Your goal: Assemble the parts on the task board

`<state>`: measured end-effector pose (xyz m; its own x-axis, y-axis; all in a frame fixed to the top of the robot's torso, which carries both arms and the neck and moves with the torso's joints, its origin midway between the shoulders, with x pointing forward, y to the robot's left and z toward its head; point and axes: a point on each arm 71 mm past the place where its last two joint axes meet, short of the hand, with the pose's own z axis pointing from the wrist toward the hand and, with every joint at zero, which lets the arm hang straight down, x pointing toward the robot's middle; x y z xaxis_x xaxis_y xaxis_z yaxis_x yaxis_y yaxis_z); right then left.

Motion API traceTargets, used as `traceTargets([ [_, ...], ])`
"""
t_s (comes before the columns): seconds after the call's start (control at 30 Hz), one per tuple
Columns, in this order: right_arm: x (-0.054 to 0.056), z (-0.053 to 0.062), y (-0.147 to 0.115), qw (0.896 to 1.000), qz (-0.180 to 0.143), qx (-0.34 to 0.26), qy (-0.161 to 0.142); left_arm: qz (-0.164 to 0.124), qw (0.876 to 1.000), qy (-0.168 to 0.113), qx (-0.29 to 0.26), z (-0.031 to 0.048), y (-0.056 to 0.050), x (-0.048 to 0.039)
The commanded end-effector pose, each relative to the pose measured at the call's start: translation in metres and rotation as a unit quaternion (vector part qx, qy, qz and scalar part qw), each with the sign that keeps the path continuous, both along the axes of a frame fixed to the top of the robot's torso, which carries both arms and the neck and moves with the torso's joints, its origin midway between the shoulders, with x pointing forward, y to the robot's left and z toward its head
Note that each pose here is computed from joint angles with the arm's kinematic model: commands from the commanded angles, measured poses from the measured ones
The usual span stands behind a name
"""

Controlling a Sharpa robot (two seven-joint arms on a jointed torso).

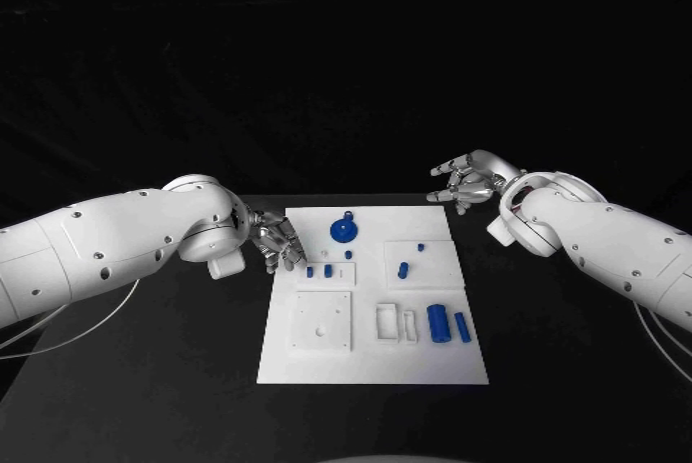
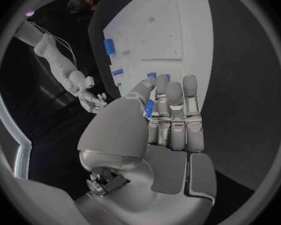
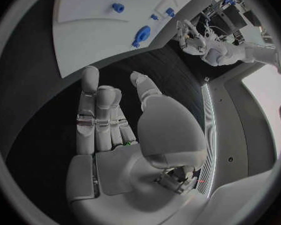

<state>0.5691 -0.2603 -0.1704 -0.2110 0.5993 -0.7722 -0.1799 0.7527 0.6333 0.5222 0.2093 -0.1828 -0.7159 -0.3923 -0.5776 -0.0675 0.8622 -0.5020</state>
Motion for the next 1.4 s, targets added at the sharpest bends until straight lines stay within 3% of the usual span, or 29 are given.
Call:
traceTargets([
  [0.03, 0.000, 0.000, -0.001, 1.000, 0.003, -0.002, -0.002, 0.002, 0.991, -0.091, -0.093, 0.0179, -0.014, 0.0038],
  [0.17, 0.000, 0.000, -0.001, 1.000, 0.002, -0.002, -0.003, -0.004, 0.977, -0.167, -0.132, 0.0288, -0.024, 0.0069],
  [0.27, 0.000, 0.000, 0.000, 1.000, 0.002, -0.001, -0.004, -0.028, 0.965, -0.221, -0.137, 0.0312, -0.031, 0.0070],
  [0.4, 0.000, 0.000, 0.000, 1.000, 0.002, -0.001, -0.005, -0.075, 0.948, -0.284, -0.120, 0.0273, -0.043, 0.0049],
  [0.57, 0.000, 0.001, 0.001, 1.000, 0.003, 0.000, -0.006, -0.122, 0.934, -0.325, -0.088, 0.0184, -0.053, 0.0042],
  [0.7, 0.000, 0.001, 0.003, 1.000, 0.005, 0.001, -0.006, -0.157, 0.924, -0.343, -0.060, 0.0107, -0.061, 0.0058],
  [1.07, -0.001, 0.001, 0.007, 1.000, 0.009, 0.002, -0.007, -0.216, 0.909, -0.357, -0.001, -0.0066, -0.076, 0.0116],
  [1.4, -0.001, 0.002, 0.008, 1.000, 0.011, 0.004, -0.010, -0.244, 0.902, -0.356, 0.025, -0.0199, -0.084, 0.0115],
])
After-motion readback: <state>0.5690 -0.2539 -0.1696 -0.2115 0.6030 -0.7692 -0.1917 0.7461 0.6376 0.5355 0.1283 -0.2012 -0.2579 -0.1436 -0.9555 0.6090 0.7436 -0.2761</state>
